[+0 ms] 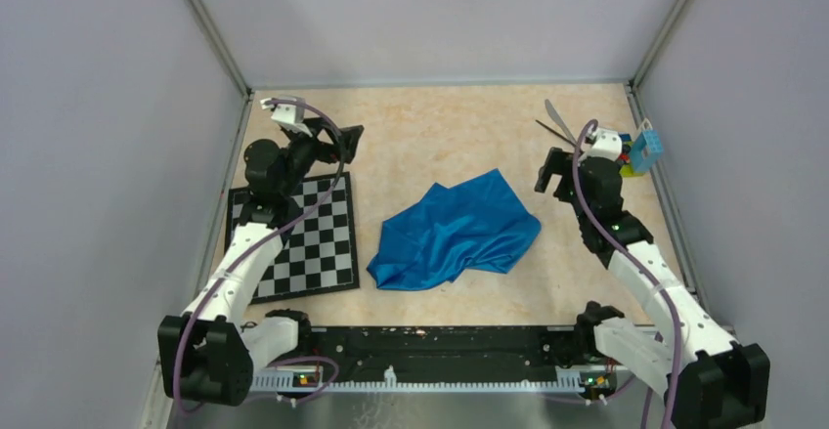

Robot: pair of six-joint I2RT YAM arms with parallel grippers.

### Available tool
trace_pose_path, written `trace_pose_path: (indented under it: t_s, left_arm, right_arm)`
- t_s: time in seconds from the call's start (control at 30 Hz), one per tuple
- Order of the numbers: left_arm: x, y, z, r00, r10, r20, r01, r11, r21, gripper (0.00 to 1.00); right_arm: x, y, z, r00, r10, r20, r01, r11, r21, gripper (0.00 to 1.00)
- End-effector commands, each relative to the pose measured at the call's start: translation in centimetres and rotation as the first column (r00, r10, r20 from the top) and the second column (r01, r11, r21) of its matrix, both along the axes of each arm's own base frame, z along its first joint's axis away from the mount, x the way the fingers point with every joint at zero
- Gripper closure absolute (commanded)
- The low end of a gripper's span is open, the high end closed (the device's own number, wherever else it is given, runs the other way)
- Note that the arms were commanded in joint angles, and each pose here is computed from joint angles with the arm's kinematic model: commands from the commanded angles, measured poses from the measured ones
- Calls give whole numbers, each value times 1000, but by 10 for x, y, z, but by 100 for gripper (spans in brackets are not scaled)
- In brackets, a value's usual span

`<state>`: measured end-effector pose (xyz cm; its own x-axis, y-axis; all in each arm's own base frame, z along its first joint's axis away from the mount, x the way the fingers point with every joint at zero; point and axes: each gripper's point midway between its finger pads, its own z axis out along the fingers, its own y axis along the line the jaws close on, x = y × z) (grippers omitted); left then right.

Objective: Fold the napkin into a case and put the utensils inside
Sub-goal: Pick up the crumpled napkin from the center of the board.

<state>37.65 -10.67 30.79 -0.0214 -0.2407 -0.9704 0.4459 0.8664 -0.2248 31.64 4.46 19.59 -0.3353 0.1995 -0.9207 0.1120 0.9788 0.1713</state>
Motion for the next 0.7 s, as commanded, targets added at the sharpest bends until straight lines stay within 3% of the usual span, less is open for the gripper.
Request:
trace_pose_path:
  t_s: [0.0, 0.2, 0.4, 0.53, 0.67]
  left_arm:
    - [-5, -25, 30, 992, -87, 88, 84, 996, 31, 1]
    - [-10, -49, 24, 984, -165, 67, 162, 985, 52, 1]
    - [-12, -58, 20, 979, -199, 49, 196, 979, 58, 1]
    - [-12, -61, 21, 975, -217, 46, 214, 975, 55, 1]
    - [-15, -65, 25, 968, -244, 54, 241, 969, 50, 1]
  right_arm:
    - [22, 14, 7, 1000, -12, -12, 12, 999, 30, 1]
    - [57, 56, -24, 989, -24, -149, 32, 998, 50, 1]
    - [80, 117, -47, 950, 124, -285, -78, 982, 169, 1]
    - [85, 152, -66, 866, 336, -370, -284, 940, 189, 1]
    - [101, 154, -95, 811, 325, -486, -268, 945, 185, 2]
